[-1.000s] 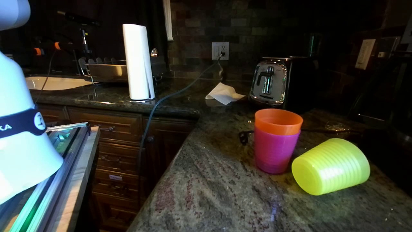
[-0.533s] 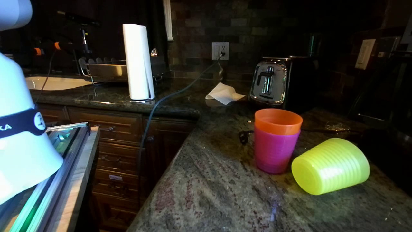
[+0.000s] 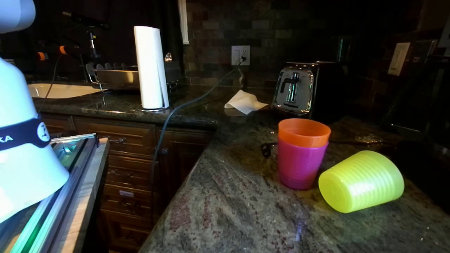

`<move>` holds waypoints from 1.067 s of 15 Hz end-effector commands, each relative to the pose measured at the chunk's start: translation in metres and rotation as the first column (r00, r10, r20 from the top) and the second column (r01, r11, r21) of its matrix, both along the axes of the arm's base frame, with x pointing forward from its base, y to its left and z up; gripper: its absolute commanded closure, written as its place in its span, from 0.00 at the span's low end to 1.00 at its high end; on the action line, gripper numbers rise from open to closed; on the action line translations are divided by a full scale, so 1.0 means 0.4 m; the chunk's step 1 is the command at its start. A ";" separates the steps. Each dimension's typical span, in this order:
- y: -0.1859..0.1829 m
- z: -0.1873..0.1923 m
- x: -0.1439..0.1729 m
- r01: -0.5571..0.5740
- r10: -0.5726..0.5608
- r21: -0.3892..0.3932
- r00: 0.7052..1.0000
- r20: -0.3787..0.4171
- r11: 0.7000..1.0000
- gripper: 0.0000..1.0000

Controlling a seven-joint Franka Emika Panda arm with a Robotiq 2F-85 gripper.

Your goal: Put the purple plate on top of the toaster

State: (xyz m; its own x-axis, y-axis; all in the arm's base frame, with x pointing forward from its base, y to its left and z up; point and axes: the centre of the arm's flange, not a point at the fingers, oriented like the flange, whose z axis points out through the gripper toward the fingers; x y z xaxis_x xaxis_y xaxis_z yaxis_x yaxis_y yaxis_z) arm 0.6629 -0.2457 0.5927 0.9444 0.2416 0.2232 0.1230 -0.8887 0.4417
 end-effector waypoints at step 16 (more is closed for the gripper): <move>0.243 0.189 -0.135 -0.076 0.095 0.150 0.988 -0.125 0.986 0.00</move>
